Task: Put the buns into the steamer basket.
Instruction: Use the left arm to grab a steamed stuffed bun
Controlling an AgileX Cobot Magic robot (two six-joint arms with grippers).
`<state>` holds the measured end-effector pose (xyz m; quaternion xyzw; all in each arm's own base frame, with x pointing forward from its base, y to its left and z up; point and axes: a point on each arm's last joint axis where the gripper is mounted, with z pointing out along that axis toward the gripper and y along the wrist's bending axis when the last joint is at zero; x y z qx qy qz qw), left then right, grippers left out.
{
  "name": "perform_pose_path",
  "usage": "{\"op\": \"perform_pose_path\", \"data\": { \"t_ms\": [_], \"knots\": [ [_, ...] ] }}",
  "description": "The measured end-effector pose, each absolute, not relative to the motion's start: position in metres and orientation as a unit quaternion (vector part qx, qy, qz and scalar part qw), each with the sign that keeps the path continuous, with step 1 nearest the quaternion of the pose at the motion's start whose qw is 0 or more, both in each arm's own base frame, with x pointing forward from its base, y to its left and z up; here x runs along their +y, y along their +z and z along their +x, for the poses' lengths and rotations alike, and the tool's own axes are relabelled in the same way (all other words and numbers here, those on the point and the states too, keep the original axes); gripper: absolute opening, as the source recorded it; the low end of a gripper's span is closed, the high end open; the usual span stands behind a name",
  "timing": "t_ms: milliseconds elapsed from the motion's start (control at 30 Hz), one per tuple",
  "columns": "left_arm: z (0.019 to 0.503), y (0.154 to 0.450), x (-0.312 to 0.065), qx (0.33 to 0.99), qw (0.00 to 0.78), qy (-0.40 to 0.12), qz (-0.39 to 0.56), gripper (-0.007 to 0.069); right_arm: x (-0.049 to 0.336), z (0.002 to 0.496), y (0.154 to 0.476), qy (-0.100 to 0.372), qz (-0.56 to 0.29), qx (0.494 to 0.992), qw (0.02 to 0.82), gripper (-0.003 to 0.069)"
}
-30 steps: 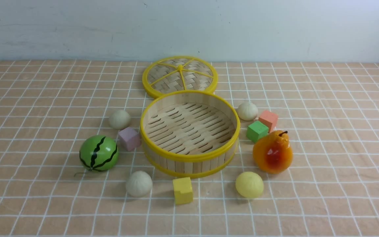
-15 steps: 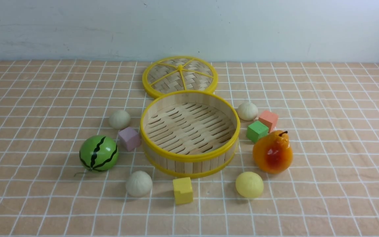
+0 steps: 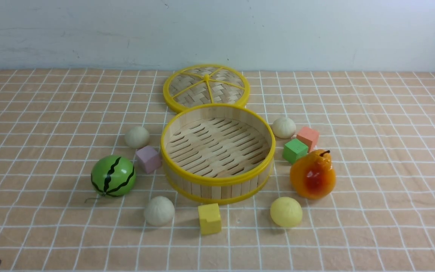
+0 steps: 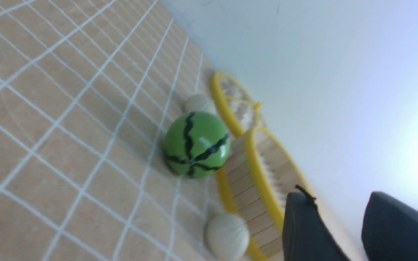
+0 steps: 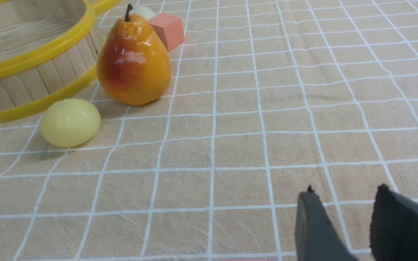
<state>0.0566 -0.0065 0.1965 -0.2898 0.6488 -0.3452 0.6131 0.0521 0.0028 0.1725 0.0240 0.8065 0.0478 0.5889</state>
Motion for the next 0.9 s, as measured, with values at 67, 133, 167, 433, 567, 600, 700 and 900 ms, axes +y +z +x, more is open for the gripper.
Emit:
{"op": "perform_pose_path", "data": {
  "t_ms": [67, 133, 167, 433, 567, 600, 700, 900],
  "knots": [
    [0.057, 0.199, -0.005, 0.627, 0.616, -0.363, -0.31, 0.0238, 0.003, 0.052, 0.173, 0.048, 0.024, 0.806, 0.589, 0.0241],
    [0.057, 0.201, -0.004, 0.614, 0.62, -0.371, -0.318, 0.0238, 0.003, 0.052, 0.173, 0.048, 0.024, 0.806, 0.589, 0.0241],
    [0.057, 0.202, -0.003, 0.607, 0.622, -0.374, -0.323, 0.0235, 0.003, 0.052, 0.173, 0.048, 0.024, 0.806, 0.589, 0.0241],
    [0.051, 0.263, -0.015, 0.67, 0.613, -0.349, -0.231, 0.0053, 0.003, 0.052, 0.173, 0.048, 0.024, 0.806, 0.589, 0.0241],
    [0.067, 0.296, -0.028, 0.809, 0.503, -0.276, -0.129, -0.0001, 0.003, 0.052, 0.173, 0.048, 0.024, 0.806, 0.589, 0.0241],
    [0.073, 0.299, -0.029, 0.839, 0.465, -0.258, -0.118, -0.0004, 0.003, 0.052, 0.173, 0.048, 0.024, 0.806, 0.589, 0.0241],
    [0.102, 0.303, -0.029, 0.911, 0.347, -0.202, -0.093, -0.0007, 0.003, 0.052, 0.173, 0.048, 0.024, 0.806, 0.589, 0.0241],
    [0.165, 0.293, -0.027, 0.962, 0.239, -0.127, -0.04, -0.0013, 0.003, 0.052, 0.173, 0.048, 0.024, 0.806, 0.589, 0.0241]
  ]
}}
